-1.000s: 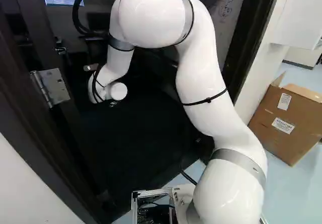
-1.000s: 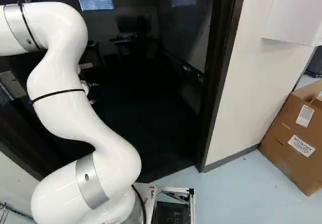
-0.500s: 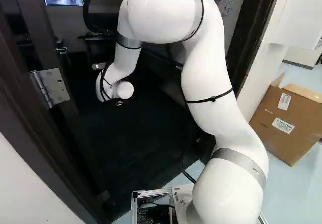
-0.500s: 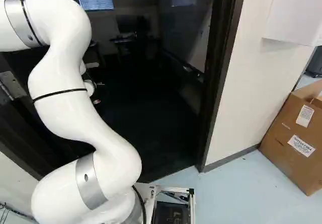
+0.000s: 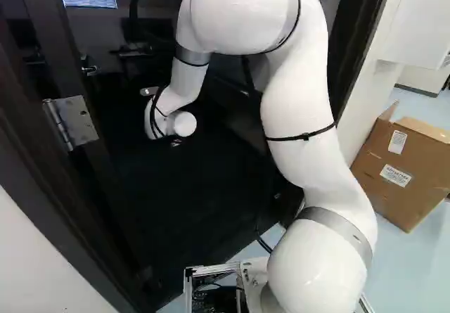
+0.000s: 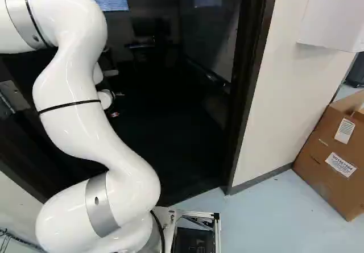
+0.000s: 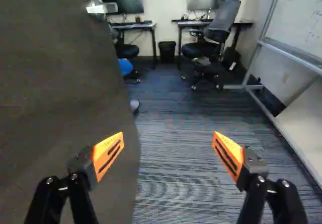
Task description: Open the door and move inside
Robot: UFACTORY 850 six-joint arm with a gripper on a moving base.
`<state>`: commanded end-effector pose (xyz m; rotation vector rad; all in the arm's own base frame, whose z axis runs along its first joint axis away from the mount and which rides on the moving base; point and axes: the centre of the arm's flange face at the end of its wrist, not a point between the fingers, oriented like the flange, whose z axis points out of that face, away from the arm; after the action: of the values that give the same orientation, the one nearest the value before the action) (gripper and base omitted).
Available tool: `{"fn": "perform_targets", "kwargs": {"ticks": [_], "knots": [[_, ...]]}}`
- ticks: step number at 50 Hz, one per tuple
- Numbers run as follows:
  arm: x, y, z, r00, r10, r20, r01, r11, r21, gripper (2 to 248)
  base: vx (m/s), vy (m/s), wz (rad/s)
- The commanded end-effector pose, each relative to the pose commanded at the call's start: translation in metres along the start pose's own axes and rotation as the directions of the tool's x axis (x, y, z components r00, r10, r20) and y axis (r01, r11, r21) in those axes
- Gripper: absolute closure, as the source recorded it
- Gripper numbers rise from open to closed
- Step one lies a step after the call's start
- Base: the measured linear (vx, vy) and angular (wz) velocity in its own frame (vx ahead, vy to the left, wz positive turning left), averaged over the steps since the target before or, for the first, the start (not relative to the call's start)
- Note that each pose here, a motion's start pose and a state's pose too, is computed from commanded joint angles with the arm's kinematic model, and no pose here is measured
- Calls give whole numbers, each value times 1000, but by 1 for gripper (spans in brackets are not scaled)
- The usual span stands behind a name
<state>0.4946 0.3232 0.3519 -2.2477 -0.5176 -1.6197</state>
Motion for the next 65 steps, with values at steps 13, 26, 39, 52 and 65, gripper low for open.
{"fn": "perform_targets", "kwargs": {"ticks": [13, 26, 39, 52, 65], "knots": [[-1, 19, -10, 1000, 9, 6, -9, 999, -31, 3, 0, 0, 0], [-1, 38, -19, 1000, 19, 11, -18, 998, -62, 3, 0, 0, 0], [-3, 56, -30, 999, 29, 16, -27, 995, -92, 3, 0, 0, 0], [-4, 74, -42, 999, 40, 20, -37, 992, -124, 3, 0, 0, 0], [-6, 92, -54, 998, 51, 23, -47, 987, -155, 3, 0, 0, 0]]}}
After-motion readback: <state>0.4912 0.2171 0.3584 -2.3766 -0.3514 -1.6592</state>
